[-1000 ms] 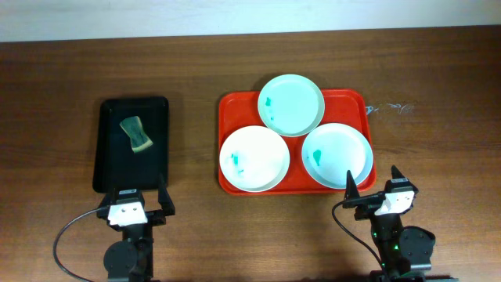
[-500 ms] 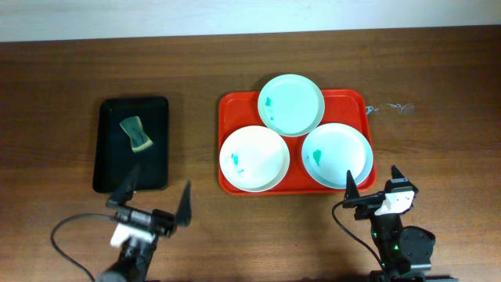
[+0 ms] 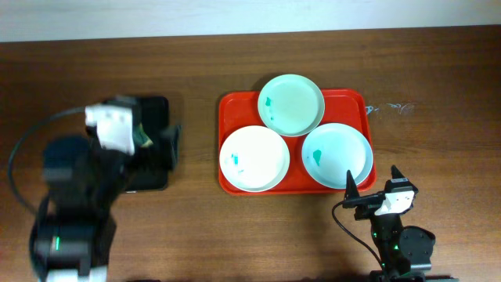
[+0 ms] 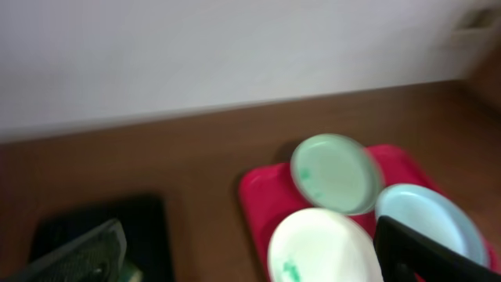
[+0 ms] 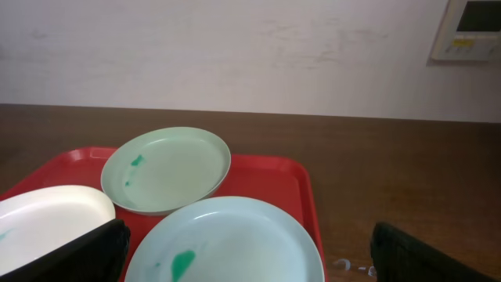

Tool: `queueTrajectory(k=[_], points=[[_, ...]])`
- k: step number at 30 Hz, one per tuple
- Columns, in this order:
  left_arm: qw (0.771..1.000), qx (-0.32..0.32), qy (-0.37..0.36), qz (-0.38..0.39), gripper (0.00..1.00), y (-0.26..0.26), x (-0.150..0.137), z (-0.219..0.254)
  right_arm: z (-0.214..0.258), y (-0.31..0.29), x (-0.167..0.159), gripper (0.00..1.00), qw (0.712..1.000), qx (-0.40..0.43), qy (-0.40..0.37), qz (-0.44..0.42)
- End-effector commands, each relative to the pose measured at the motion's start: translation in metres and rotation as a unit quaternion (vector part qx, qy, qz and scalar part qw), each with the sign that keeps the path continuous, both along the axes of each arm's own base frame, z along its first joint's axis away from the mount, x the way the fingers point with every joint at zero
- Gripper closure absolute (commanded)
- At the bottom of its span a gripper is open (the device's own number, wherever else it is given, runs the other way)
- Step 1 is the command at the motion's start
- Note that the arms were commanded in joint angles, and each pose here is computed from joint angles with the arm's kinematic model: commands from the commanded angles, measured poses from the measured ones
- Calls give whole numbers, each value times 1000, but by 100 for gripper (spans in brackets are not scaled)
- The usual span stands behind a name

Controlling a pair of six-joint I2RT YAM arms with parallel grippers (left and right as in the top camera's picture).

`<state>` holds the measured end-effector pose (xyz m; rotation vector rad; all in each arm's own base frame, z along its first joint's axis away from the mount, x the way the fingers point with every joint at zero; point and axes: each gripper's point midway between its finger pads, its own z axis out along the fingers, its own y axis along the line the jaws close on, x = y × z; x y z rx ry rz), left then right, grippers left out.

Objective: Clean dirty plates on tray and stack at the side
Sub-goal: 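Move the left gripper to the black tray and grasp the sponge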

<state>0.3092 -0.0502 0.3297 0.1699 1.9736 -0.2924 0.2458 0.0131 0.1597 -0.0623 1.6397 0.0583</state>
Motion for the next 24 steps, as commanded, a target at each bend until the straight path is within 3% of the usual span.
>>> queueTrajectory(k=[1,3,9,15,20,22,23,24], points=[[961,-45,96,254,1,76,43,-42,-3,1,0,2,1000,-3,2,1],[938,-70,141,308,1,96,65,-80,-3,1,0,2,1000,-3,1,1],[914,-55,222,336,1,121,121,-183,-3,1,0,1,1000,-3,2,1],[883,14,259,390,1,156,145,-233,-3,1,0,2,1000,-3,1,1],[882,0,269,386,1,162,163,-273,-3,1,0,1,1000,-3,2,1],[881,-2,281,380,10,160,165,-292,-3,1,0,1,1000,-3,1,1],[885,-14,289,365,20,153,167,-299,-3,1,0,1,1000,-3,1,1],[887,-24,295,353,20,148,169,-304,-3,1,0,1,1000,-3,1,1]])
